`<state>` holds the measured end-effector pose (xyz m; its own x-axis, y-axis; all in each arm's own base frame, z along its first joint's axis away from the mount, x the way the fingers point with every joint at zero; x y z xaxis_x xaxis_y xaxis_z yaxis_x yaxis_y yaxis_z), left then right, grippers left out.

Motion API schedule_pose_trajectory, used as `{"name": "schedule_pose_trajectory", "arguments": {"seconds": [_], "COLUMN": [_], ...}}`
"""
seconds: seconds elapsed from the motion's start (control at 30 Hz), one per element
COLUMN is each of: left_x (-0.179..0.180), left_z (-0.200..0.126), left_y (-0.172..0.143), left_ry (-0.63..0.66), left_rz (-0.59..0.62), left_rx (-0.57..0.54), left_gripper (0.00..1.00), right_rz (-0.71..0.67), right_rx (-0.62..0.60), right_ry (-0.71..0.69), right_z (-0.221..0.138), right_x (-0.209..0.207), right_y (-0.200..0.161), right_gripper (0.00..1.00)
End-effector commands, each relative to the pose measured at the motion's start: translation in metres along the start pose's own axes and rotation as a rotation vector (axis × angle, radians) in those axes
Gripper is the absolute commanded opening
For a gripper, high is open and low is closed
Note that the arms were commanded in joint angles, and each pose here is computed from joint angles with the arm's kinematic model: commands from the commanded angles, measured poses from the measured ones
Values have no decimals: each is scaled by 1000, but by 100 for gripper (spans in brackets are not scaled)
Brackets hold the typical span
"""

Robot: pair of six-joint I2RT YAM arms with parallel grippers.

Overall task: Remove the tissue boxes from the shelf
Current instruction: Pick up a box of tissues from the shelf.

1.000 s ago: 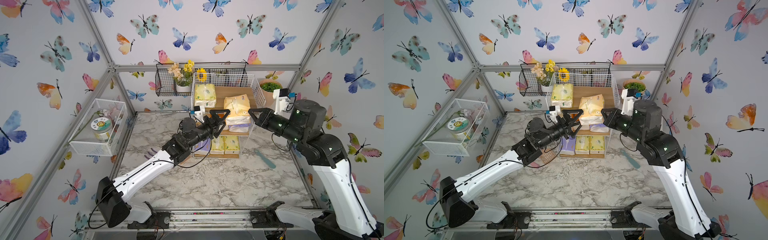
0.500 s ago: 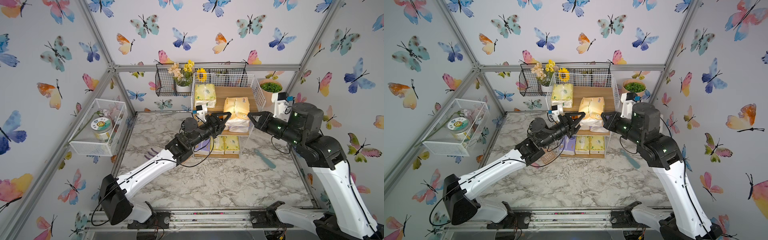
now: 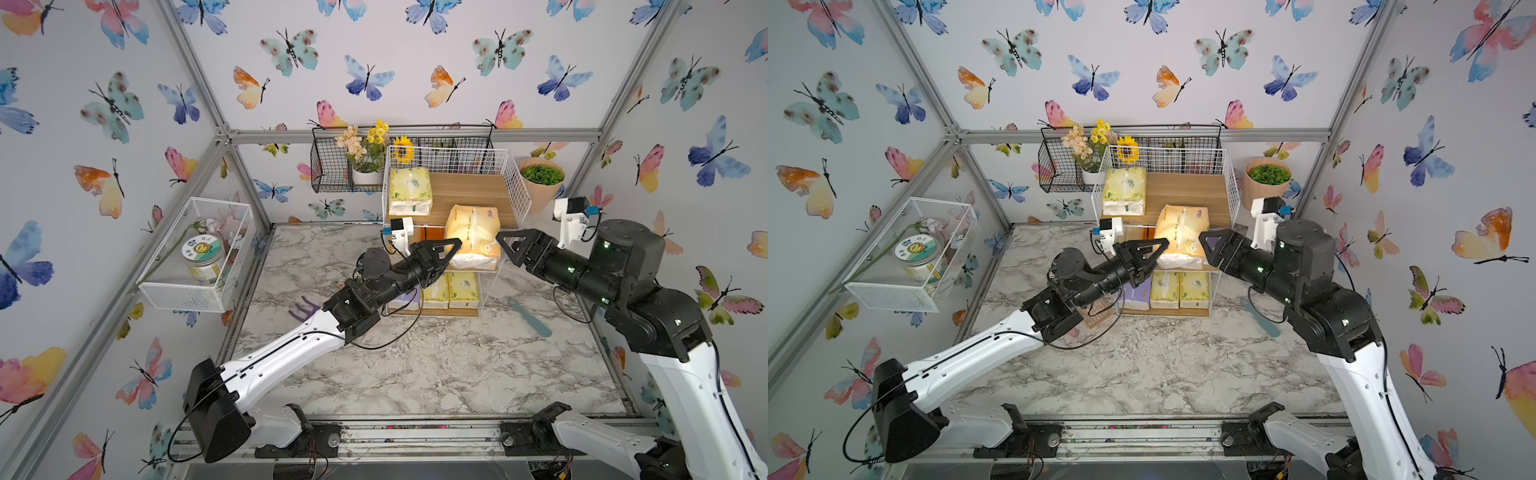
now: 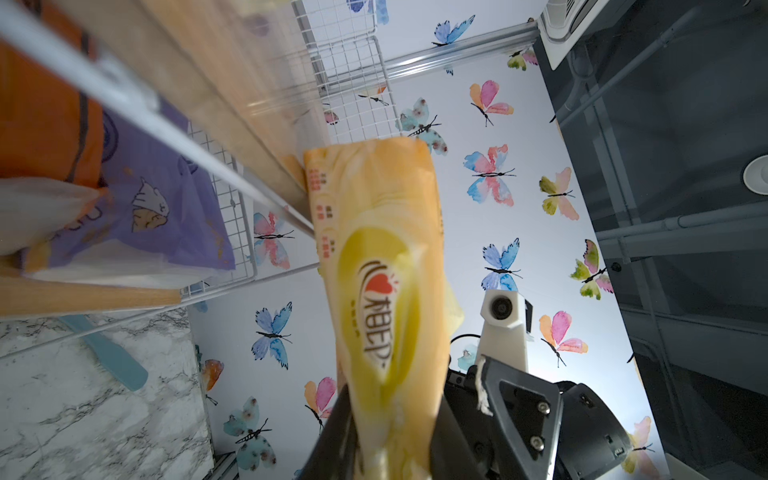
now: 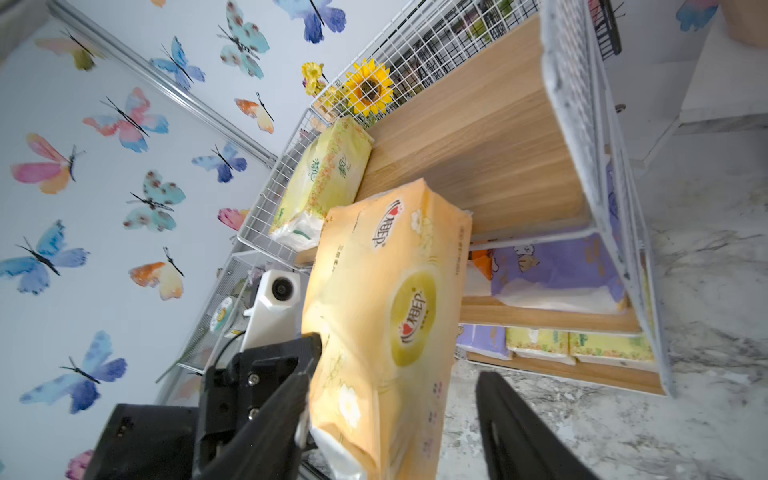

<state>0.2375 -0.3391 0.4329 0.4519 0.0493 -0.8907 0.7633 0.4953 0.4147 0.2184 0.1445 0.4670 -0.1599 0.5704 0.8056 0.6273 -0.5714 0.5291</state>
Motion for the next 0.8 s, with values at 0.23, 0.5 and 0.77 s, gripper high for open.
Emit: {"name": "schedule_pose_trajectory", "arguments": {"seconds": [0.23, 0.5, 0.77], "left_x": [-15, -11, -11], "left_z": [-61, -75, -74], "left_y": [-12, -26, -38], "left_ry": [-105, -137, -204], "left_rz": [114, 134, 130], "left_rx": [-22, 33, 93], "left_gripper": [18, 17, 17], "right_rz": [142, 184, 205], "right_rx": [135, 290, 343], "right_ry": [272, 347, 396], "right_z": [5, 30, 37], "right_x": [1, -2, -2], "right_y": [-42, -66, -74], "right_gripper": [88, 88, 68]}}
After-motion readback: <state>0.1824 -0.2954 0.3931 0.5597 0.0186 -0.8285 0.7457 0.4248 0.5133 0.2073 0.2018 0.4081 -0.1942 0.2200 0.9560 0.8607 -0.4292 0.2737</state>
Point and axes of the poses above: each gripper's point midway between its finger pads, its own z axis out along the fingers, its own x axis along the line the jaws close on, y = z × x, the point moved 3 cm from there along -z, back along the fingers, and after that the axes turned 11 degrees about z, right-handed, at the moved point
